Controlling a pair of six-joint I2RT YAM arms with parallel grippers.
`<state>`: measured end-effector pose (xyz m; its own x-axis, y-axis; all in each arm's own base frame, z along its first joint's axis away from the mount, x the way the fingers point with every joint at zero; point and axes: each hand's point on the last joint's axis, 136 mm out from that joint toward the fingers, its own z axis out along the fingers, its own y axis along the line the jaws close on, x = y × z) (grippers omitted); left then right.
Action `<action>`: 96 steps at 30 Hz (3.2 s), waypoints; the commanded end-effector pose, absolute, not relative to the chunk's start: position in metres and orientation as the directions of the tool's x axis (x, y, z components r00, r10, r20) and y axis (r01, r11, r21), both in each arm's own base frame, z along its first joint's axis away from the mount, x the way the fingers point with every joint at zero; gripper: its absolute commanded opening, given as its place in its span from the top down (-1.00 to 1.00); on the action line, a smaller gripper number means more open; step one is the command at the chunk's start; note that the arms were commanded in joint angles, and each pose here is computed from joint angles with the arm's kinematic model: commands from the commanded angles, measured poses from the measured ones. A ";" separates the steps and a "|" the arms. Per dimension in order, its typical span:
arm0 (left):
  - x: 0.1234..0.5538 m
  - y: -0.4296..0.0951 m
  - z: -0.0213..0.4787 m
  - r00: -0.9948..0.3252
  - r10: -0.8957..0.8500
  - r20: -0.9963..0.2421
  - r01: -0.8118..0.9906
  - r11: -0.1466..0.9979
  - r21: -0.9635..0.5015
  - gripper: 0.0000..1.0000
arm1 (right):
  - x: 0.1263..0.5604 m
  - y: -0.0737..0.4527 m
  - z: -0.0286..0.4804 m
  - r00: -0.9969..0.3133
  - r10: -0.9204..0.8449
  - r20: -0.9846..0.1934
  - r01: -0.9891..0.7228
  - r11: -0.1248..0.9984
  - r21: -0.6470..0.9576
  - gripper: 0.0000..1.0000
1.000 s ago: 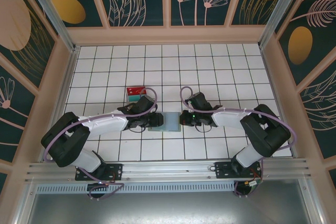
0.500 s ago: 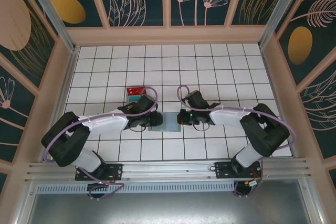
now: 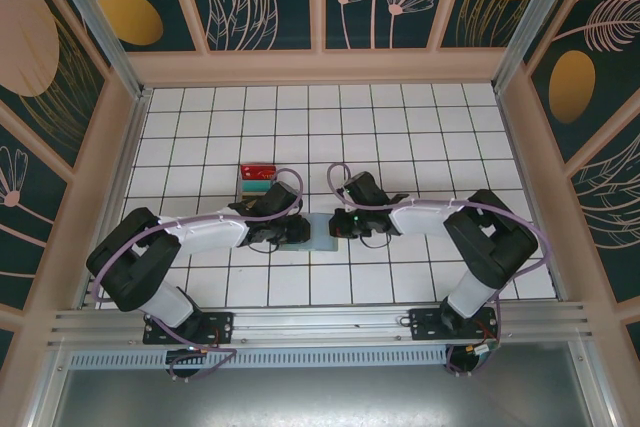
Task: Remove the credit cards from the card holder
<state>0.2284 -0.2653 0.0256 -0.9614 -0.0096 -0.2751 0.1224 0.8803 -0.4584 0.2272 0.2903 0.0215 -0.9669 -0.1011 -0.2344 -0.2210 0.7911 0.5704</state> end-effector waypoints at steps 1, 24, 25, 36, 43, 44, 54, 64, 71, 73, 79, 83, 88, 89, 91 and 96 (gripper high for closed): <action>0.224 -0.268 0.020 -0.968 0.000 -0.250 0.121 0.875 -0.468 0.43 | 0.222 0.297 0.019 -0.963 -0.148 -0.225 -0.253 0.784 0.567 1.00; 0.228 -0.262 0.032 -0.958 -0.019 -0.286 0.116 0.885 -0.450 0.39 | 0.230 0.294 0.046 -0.946 -0.129 -0.297 -0.281 0.783 0.555 0.95; 0.229 -0.259 0.035 -0.954 -0.028 -0.299 0.113 0.889 -0.443 0.37 | 0.228 0.291 0.042 -0.949 -0.129 -0.288 -0.274 0.790 0.548 0.94; 0.232 -0.230 0.038 -0.937 -0.126 -0.327 0.025 0.907 -0.420 0.21 | 0.219 0.267 0.015 -0.963 -0.116 -0.243 -0.225 0.841 0.492 0.89; 0.232 -0.227 0.026 -0.944 -0.139 -0.301 -0.003 0.911 -0.412 0.14 | 0.216 0.266 0.008 -0.967 -0.113 -0.229 -0.216 0.840 0.498 0.89; 0.232 -0.227 0.026 -0.944 -0.139 -0.300 -0.002 0.911 -0.413 0.14 | 0.215 0.266 0.007 -0.967 -0.113 -0.227 -0.215 0.840 0.498 0.89; 0.228 -0.222 0.017 -0.951 -0.132 -0.278 -0.016 0.923 -0.384 0.14 | 0.214 0.267 0.006 -0.969 -0.107 -0.221 -0.209 0.836 0.508 0.90; 0.233 -0.219 0.032 -0.934 -0.143 -0.329 -0.003 0.921 -0.390 0.12 | 0.212 0.267 0.001 -0.971 -0.111 -0.211 -0.205 0.837 0.507 0.91; 0.227 -0.223 0.018 -0.952 -0.120 -0.283 -0.001 0.921 -0.388 0.14 | 0.212 0.267 0.001 -0.972 -0.112 -0.206 -0.204 0.837 0.508 0.91; 0.226 -0.222 0.015 -0.954 -0.114 -0.276 0.000 0.925 -0.380 0.14 | 0.212 0.267 0.001 -0.972 -0.113 -0.208 -0.206 0.836 0.508 0.91; 0.223 -0.225 0.007 -0.965 -0.097 -0.245 0.002 0.927 -0.375 0.13 | 0.213 0.269 0.001 -0.971 -0.114 -0.209 -0.208 0.835 0.510 0.92; 0.224 -0.241 0.016 -0.965 -0.087 -0.248 0.036 0.891 -0.453 -0.07 | 0.214 0.269 0.001 -0.971 -0.114 -0.209 -0.208 0.834 0.511 0.92; 0.225 -0.256 0.026 -0.965 -0.072 -0.252 0.072 0.852 -0.519 -0.15 | 0.214 0.270 0.001 -0.971 -0.115 -0.209 -0.208 0.833 0.512 0.92; 0.225 -0.257 0.027 -0.965 -0.070 -0.251 0.075 0.848 -0.524 -0.15 | 0.214 0.270 0.001 -0.971 -0.114 -0.209 -0.208 0.834 0.511 0.92; 0.224 -0.262 0.030 -0.966 -0.065 -0.250 0.086 0.833 -0.547 -0.15 | 0.214 0.270 0.001 -0.971 -0.114 -0.208 -0.208 0.834 0.511 0.92; 0.225 -0.269 0.039 -0.963 -0.060 -0.262 0.109 0.805 -0.583 -0.19 | 0.214 0.270 0.000 -0.971 -0.115 -0.208 -0.207 0.834 0.510 0.92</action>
